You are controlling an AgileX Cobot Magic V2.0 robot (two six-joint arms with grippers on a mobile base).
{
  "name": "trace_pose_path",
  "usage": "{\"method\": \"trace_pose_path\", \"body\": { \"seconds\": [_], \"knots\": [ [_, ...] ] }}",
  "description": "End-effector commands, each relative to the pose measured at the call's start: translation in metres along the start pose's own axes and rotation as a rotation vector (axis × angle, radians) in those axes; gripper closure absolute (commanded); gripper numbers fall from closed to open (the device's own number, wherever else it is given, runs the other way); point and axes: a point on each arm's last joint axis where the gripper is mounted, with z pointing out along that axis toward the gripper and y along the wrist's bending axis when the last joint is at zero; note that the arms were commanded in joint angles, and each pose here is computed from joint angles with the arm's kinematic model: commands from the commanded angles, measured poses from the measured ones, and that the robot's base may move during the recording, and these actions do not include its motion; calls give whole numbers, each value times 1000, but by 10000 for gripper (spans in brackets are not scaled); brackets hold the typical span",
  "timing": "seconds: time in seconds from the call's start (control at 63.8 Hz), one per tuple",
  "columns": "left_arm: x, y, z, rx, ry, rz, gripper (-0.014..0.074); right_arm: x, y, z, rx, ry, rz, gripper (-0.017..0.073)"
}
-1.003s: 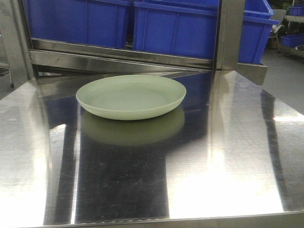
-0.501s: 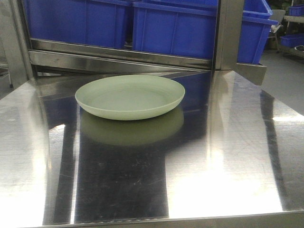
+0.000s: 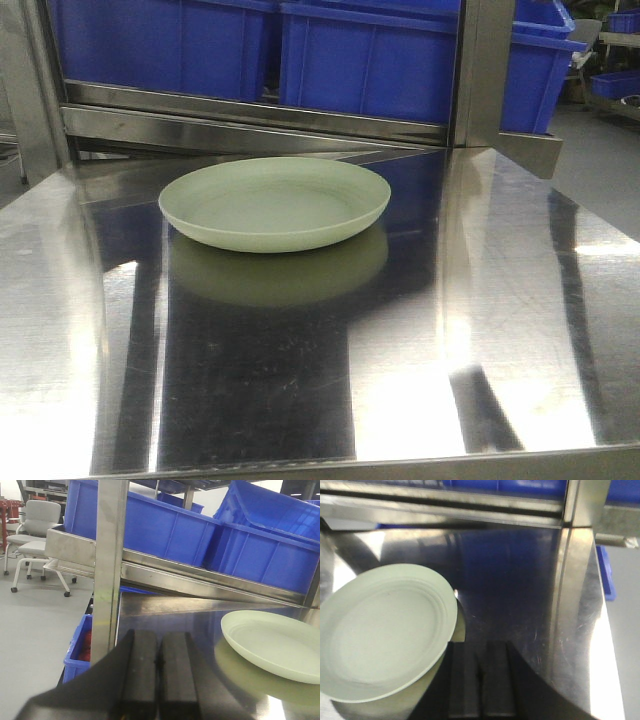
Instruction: Place green plate on second shelf with right arm
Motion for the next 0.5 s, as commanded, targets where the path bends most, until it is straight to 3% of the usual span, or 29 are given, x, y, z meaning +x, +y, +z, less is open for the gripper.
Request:
{"method": "trace_pose_path", "body": {
  "seconds": [0.0, 0.11, 0.251, 0.486],
  "knots": [
    [5, 1, 0, 9, -64, -12, 463, -26, 6, 13, -5, -40, -19, 500],
    [5, 1, 0, 9, -64, -12, 463, -34, 8, 41, 31, 63, 8, 463],
    [5, 1, 0, 9, -64, -12, 463, -45, 12, 76, 61, 176, 54, 283],
    [5, 1, 0, 9, -64, -12, 463, -45, 18, 126, 52, 292, 58, 270]
  ]
}}
